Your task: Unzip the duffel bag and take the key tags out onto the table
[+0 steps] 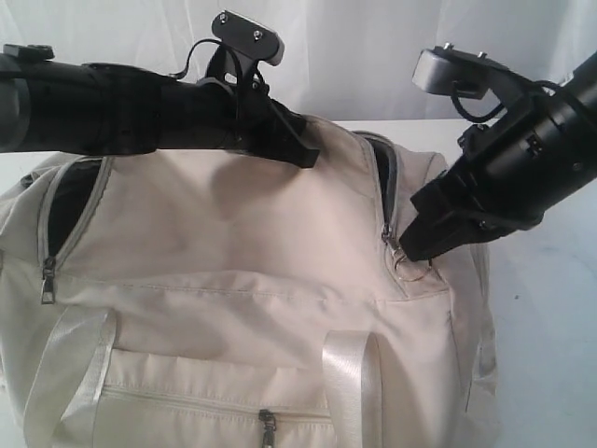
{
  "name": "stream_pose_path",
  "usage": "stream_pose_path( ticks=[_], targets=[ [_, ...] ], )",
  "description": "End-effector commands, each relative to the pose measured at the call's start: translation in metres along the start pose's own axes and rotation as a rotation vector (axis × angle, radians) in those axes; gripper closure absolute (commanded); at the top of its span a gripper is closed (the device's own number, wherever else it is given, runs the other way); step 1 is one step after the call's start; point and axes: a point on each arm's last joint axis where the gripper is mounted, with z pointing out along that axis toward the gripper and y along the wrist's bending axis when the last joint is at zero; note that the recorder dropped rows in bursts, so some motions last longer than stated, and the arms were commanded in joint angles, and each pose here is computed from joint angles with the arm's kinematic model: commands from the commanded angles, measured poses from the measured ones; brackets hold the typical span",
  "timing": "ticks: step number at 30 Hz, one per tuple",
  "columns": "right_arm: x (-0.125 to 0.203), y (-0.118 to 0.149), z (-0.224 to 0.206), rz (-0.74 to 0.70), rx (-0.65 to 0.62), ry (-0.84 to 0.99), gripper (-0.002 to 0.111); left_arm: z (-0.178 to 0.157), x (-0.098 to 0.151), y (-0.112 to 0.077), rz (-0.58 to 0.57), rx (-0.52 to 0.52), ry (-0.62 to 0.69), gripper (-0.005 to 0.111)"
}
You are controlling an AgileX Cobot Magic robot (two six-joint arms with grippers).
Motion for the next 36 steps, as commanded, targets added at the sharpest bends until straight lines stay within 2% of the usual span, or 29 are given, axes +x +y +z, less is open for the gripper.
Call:
stream_pose_path(
  ticks=[1,7,13,17,19,21,26,29,31,36],
  targets=[
    [0.019,0.02,-0.004,-0.057,-0.046,0.045,0.108,-0.005,-0.002,0.009,-0.041,-0.053,0.002,0.107],
    [0.043,0.026,-0.001,-0.062,-0.042,0.08,0.108,-0.007,-0.005,0.009,-0.051,-0.054,-0.007,0.107],
    [0.062,0.026,0.006,-0.07,-0.05,0.116,0.108,-0.029,-0.028,0.006,-0.041,-0.035,-0.086,0.107],
    [0.062,0.027,0.007,-0.107,-0.063,0.11,0.106,-0.05,-0.036,0.003,-0.093,-0.022,-0.121,0.107],
    [0.061,0.028,0.007,-0.134,-0.073,0.103,0.101,-0.062,-0.035,-0.002,-0.1,0.012,-0.13,0.107],
    [0.055,0.024,0.007,-0.144,-0.028,0.037,0.092,-0.071,-0.03,-0.009,-0.1,0.058,-0.131,0.107],
    [0.038,0.019,-0.001,-0.148,0.096,-0.166,0.063,-0.095,-0.009,-0.028,-0.107,0.192,-0.123,0.107],
    [0.031,0.022,-0.013,-0.168,0.127,-0.245,0.051,-0.11,0.0,-0.036,-0.11,0.247,-0.124,0.107],
    [0.028,0.025,-0.02,-0.181,0.147,-0.291,0.047,-0.121,0.005,-0.041,-0.11,0.268,-0.13,0.107],
    [0.027,0.032,-0.033,-0.239,0.165,-0.335,0.047,-0.152,0.008,-0.051,-0.102,0.323,-0.176,0.107]
  ],
)
